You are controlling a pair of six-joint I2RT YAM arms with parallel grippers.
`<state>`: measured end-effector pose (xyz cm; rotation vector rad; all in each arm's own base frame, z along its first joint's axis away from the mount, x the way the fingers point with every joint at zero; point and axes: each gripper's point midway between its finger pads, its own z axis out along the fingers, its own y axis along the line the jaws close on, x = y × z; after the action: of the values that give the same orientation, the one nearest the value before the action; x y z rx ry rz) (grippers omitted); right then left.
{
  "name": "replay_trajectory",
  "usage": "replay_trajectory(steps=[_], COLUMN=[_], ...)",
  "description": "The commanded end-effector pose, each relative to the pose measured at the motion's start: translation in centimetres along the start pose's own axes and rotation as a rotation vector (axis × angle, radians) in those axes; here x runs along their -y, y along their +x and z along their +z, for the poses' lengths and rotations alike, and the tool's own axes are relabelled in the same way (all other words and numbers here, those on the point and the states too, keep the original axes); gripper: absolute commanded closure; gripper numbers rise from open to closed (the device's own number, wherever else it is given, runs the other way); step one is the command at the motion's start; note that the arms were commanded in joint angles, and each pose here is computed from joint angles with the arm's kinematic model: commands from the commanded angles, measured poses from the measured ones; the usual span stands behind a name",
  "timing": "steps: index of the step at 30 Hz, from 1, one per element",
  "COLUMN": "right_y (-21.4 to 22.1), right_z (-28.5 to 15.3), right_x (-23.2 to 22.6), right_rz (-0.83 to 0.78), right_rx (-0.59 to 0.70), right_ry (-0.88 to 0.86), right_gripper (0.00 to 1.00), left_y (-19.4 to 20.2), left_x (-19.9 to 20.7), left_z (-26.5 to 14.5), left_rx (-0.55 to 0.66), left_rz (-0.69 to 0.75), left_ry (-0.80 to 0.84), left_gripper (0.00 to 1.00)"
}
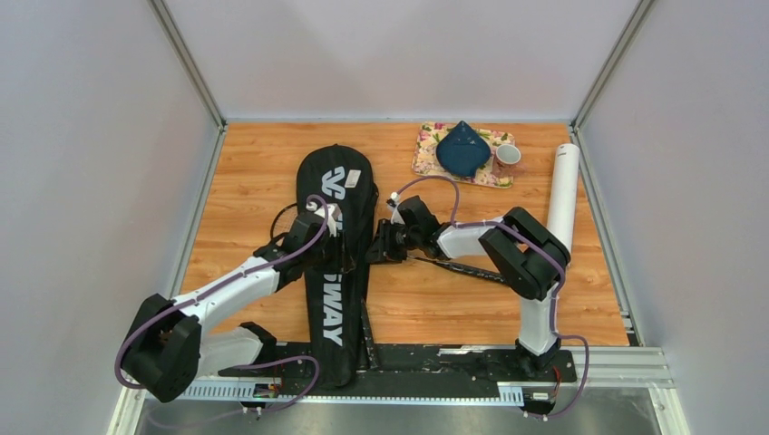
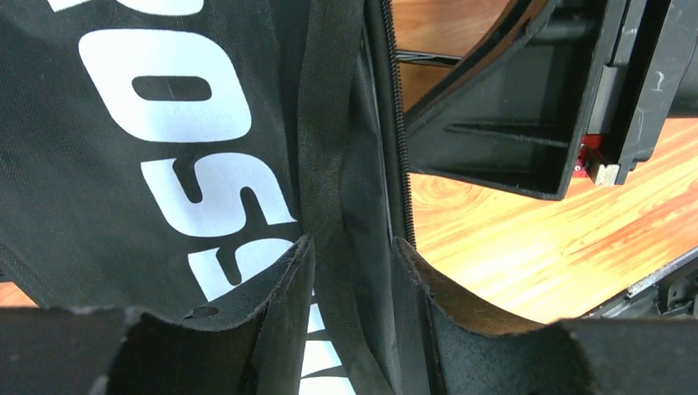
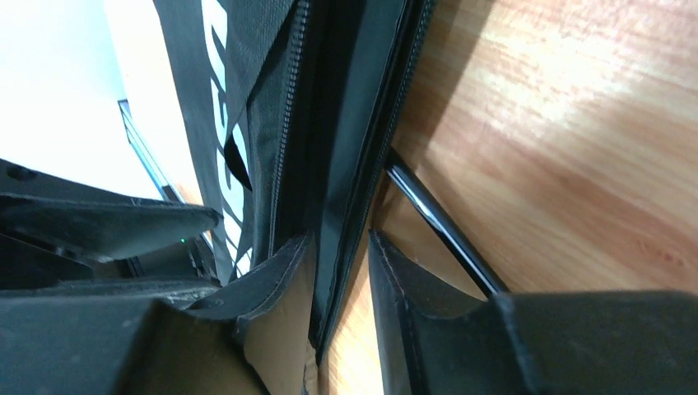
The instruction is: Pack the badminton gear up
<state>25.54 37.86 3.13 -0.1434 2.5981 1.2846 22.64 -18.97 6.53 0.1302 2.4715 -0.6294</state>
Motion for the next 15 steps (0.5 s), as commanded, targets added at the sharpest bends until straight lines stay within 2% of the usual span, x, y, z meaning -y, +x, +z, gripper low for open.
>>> replay_trajectory(steps=[1,2,4,5,7,8,12,13,15], right_y=[-1.0,-1.2,-1.1,-1.4,-2.1,-2.5,-5.3,-5.4,-6.2], right_z=[1.5,1.7,2.0,1.9,1.0,0.6,-3.0,-4.5,-5.8], right_x=[-1.0,-0.6,-0.6,-0.6,-1.7,-1.9,-6.1,-6.7,-7.4], right_rz=[0.021,0.034,0.038,0.031,-0.002,-0.021,-0.167,-0.178,-0.211], right_rx=[0.084,0.108,0.123,0.143,0.176,0.189,0.241,0.235,0.241], right_ry=[-0.038,-0.015,-0.003,0.008,0.008,0.021,0.060,0.094,0.136], right_gripper=[0.65,0.67,0.77,0.87,0.97,1.00,1.00,1.00,1.00], left_y=[-0.1,-0.1,-0.2,-0.1,-0.3,-0.6,-1.7,-1.9,-2.9], left_x=[0.2,0.1,0.1,0.1,0.3,0.3,1.1,1.6,2.6], left_z=[-0.2,-0.3,-0.4,-0.5,-0.7,-0.9,-1.6,-1.8,-2.3], left_rx=[0.015,0.017,0.020,0.017,0.025,0.038,0.071,0.076,0.089], left_rz=[-0.011,-0.010,-0.007,-0.005,0.008,0.013,0.047,0.055,0.044], left_ry=[0.014,0.006,0.002,0.000,0.008,-0.001,0.002,0.015,0.037], left_gripper=[0.53,0.53,0.52,0.51,0.48,0.47,0.44,0.39,0.39])
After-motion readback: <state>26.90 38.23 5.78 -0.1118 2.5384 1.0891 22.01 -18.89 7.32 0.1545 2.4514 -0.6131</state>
